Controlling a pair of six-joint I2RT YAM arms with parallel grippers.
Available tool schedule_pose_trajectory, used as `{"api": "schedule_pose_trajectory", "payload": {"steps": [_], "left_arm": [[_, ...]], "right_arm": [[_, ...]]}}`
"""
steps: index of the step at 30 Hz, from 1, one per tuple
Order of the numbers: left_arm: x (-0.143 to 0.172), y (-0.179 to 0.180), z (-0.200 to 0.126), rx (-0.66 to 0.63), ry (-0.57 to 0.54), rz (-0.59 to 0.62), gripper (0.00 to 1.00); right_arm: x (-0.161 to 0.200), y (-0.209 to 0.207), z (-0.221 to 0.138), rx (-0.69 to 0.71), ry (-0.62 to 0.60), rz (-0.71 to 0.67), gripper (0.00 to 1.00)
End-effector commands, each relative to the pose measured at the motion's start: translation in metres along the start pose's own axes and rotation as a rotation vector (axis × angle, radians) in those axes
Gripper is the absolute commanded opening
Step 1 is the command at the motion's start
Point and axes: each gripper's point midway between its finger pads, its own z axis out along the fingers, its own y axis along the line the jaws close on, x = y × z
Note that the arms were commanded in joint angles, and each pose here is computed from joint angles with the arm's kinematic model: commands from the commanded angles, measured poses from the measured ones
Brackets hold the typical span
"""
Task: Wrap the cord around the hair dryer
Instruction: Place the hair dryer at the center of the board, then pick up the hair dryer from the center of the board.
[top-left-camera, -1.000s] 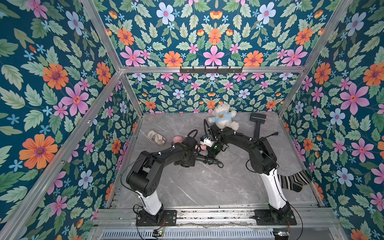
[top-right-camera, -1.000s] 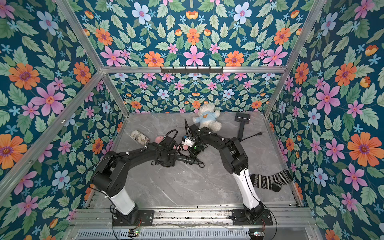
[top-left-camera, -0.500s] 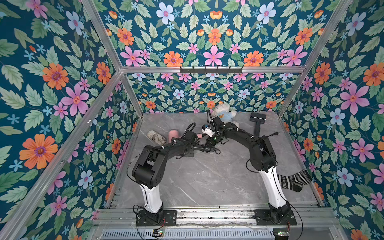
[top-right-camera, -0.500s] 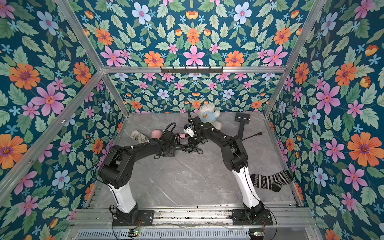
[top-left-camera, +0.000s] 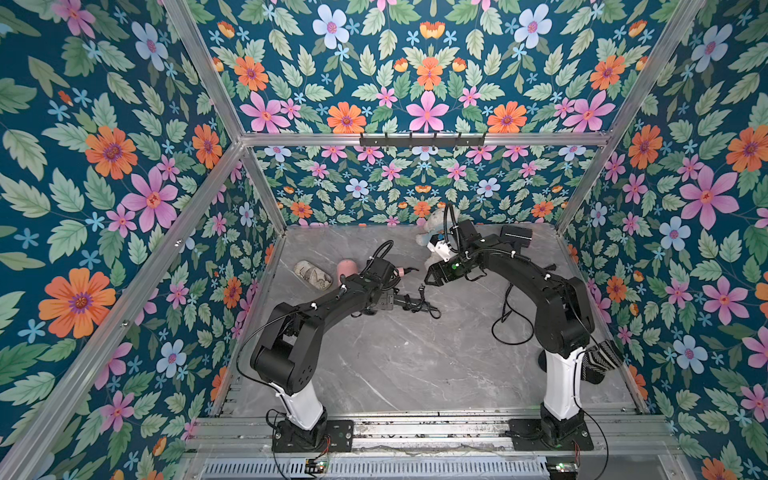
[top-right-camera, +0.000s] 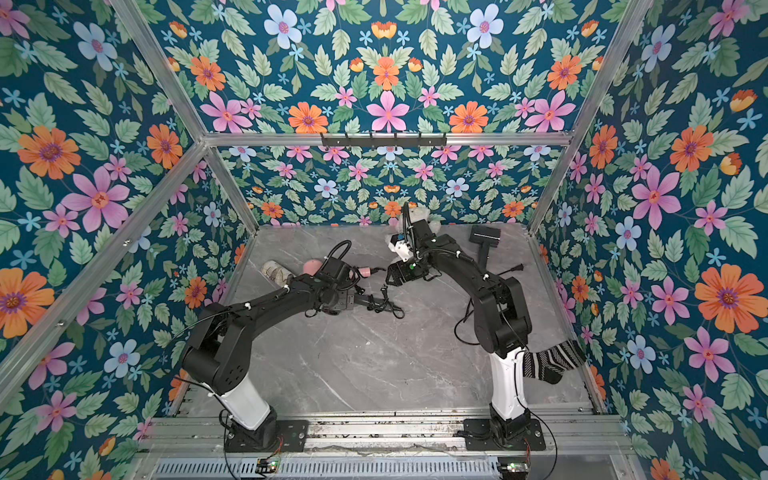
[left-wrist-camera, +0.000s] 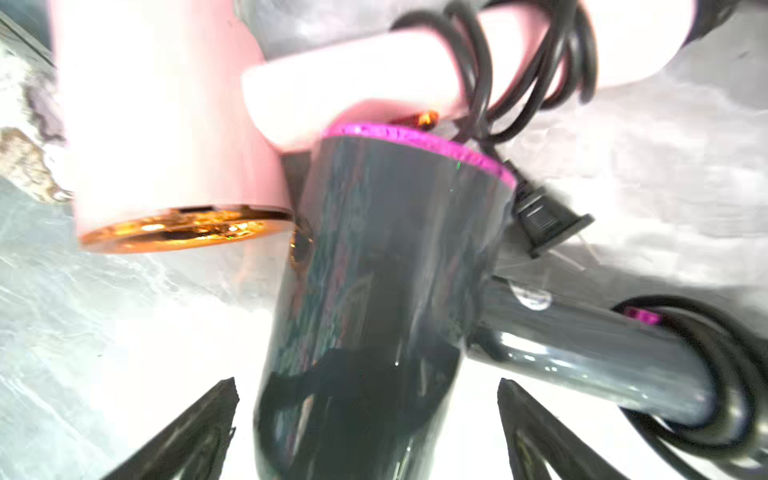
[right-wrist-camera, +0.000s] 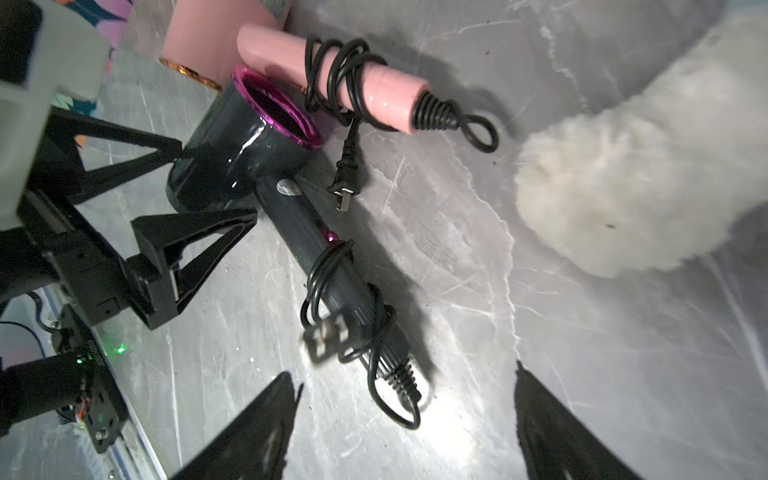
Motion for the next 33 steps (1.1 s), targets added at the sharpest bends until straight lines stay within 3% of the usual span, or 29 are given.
{"api": "schedule_pose_trajectory", "payload": {"steps": [1, 5, 13, 16, 21, 33], "left_arm": [[-0.004, 0.001, -0.010, 0.011, -0.016, -0.027, 0.99], [-0.013, 0.000, -0.023, 0.043, -0.054, -0.038, 0.99], [-0.046, -0.015, -0.064, 0.183, -0.195, -0.051, 0.99], [-0.058, -0.009, -0.089, 0.203, -0.269, -0.069, 0.99], [-0.053, 0.007, -0.117, 0.202, -0.323, -0.086, 0.99], [-0.011, 0.024, -0.117, 0.209, -0.292, -0.123, 0.99]], "right_arm": [[-0.005, -0.024, -0.030, 0.046, -0.073, 0.120, 0.83], [0.011, -0.073, -0.064, 0.157, -0.131, 0.274, 0.82], [0.069, -0.189, -0.106, 0.562, -0.132, 0.581, 0.80], [0.075, -0.227, -0.112, 0.607, -0.156, 0.706, 0.78], [0.073, -0.273, -0.104, 0.628, -0.108, 0.790, 0.76], [0.071, -0.316, -0.073, 0.610, -0.042, 0.838, 0.70]]}}
